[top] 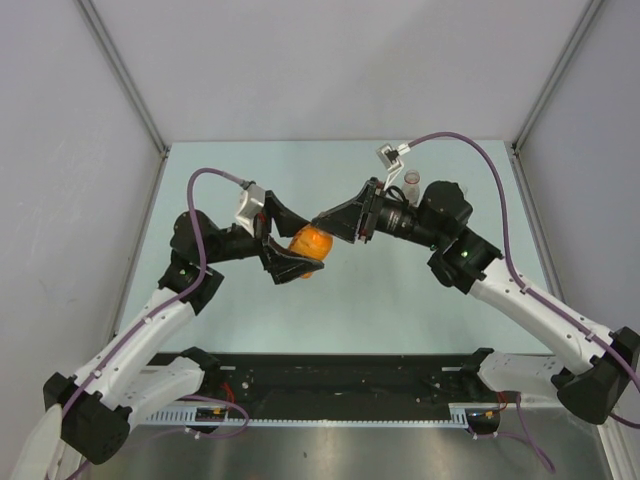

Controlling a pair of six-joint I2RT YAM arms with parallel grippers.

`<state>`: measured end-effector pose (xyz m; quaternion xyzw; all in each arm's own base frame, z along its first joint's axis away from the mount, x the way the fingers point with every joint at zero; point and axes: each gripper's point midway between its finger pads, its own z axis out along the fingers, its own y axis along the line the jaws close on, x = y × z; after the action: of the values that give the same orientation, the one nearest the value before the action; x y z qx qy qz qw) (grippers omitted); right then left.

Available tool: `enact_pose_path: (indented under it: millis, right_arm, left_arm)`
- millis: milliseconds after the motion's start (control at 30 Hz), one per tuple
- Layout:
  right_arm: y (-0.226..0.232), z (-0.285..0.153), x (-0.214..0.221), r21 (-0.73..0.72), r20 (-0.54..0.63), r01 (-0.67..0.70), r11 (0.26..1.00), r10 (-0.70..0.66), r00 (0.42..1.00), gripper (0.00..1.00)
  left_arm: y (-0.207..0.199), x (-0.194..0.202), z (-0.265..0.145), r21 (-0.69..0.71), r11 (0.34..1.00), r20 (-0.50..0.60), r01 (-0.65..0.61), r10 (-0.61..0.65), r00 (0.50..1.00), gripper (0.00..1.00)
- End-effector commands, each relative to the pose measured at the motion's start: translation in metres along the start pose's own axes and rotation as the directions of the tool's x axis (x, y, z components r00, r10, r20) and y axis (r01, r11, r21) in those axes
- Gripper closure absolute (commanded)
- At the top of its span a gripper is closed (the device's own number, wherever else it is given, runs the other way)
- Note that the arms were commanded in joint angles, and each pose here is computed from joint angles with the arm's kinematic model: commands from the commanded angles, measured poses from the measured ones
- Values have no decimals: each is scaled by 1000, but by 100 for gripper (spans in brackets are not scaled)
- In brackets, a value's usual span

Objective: Unscrew the bottle caps

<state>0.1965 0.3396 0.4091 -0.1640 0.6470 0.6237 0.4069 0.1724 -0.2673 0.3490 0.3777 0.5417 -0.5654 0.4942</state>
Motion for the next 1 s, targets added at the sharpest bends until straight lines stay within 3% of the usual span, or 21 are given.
enact_pose_path:
  millis: [0,533,600,833,967]
  right_arm:
    - [16,1,-7,-57,28,40,998,-39,999,100]
    - [30,1,-19,-69,108,108,992,-100,989,100]
    - [30,2,-18,-69,108,116,991,-108,988,100]
    - [30,1,-13,-12,121,187,982,-184,975,100]
    - [27,3,-5,9,101,200,980,-200,975,100]
  left_arm:
    - [-15,-19,3,65,996,32,-63,61,998,6]
    - [-20,-2,9,111,994,-25,-15,17,1000,3]
    - [-22,-2,9,116,993,-22,-22,25,999,6]
    - [-17,-1,10,99,995,-24,-15,17,1000,42]
    - [-17,-2,11,107,994,-24,-12,14,1000,50]
